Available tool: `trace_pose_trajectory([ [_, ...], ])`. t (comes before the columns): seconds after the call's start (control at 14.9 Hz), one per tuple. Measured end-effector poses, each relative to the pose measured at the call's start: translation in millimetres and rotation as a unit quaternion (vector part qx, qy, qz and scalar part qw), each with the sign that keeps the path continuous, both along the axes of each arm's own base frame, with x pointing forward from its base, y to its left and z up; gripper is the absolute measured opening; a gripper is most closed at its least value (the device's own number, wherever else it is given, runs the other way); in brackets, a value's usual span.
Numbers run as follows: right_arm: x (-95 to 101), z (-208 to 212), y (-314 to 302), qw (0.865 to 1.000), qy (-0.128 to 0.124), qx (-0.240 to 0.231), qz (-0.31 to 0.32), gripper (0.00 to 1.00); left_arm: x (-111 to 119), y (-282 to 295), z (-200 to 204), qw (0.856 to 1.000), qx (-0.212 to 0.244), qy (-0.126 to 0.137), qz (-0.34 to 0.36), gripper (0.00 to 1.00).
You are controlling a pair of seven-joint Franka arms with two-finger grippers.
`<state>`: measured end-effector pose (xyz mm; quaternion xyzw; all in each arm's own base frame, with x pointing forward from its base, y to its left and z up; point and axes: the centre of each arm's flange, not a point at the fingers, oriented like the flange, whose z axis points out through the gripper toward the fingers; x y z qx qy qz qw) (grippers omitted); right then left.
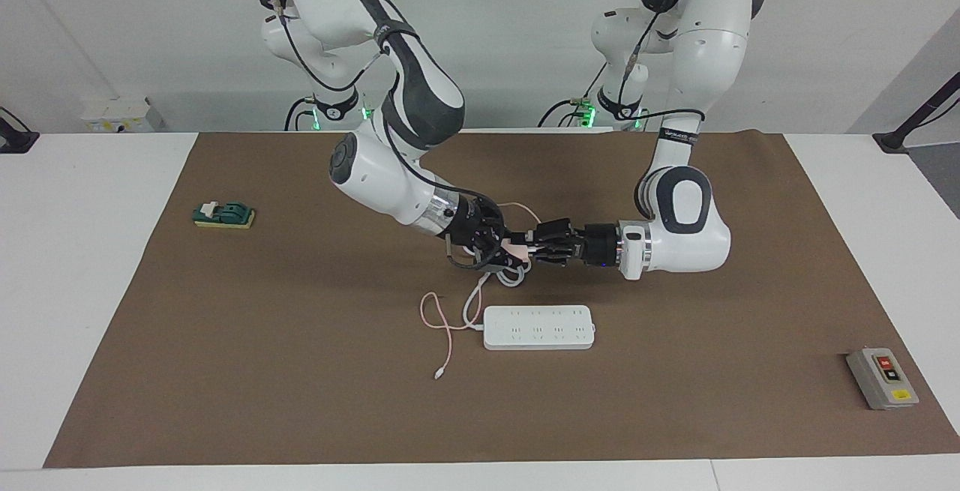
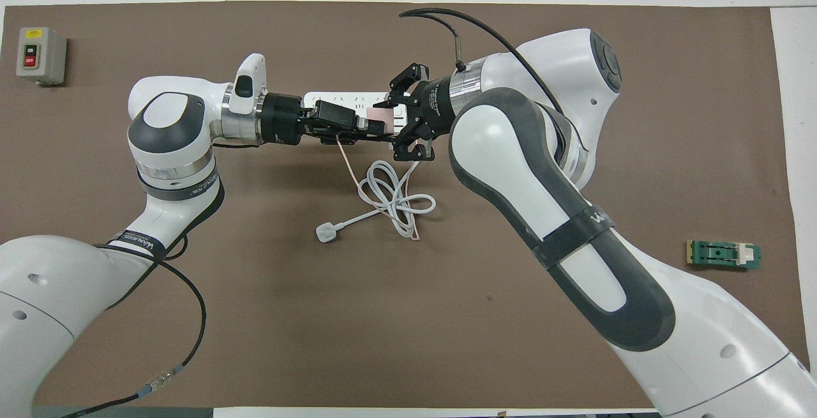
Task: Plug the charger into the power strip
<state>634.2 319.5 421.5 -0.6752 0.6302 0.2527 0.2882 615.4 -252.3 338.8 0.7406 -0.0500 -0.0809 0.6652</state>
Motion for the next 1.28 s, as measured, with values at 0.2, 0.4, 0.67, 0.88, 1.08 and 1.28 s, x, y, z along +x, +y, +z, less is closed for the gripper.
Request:
trace_pose_trajectory([
  [0.2, 0.0, 0, 0, 1.000, 0.003, 0.000, -0.003, 0.50, 0, 0, 0, 1.000, 0.000, 0.000, 0.000, 0.29],
  [0.4, 0.2, -1, -1, 1.000, 0.007, -0.008, -0.007, 0.65, 2, 3, 2, 1.000, 0.000, -0.002, 0.002, 0.29],
  [0.67, 5.0, 1, -9, 1.000, 0.005, -0.012, -0.014, 1.00, 11, 24, 21, 1.000, 0.001, -0.020, 0.012, 0.29],
  [0.88, 17.3, 12, -33, 1.000, 0.006, -0.009, -0.022, 1.00, 13, 55, 41, 0.997, 0.047, -0.060, -0.009, 0.29],
  [1.08, 39.8, 31, -94, 0.999, 0.005, -0.020, -0.036, 1.00, 17, 100, 68, 0.986, 0.111, -0.120, -0.041, 0.29],
  [1.28, 49.3, 48, -146, 0.998, -0.012, -0.043, -0.033, 1.00, 20, 138, 95, 0.963, 0.188, -0.169, -0.091, 0.29],
])
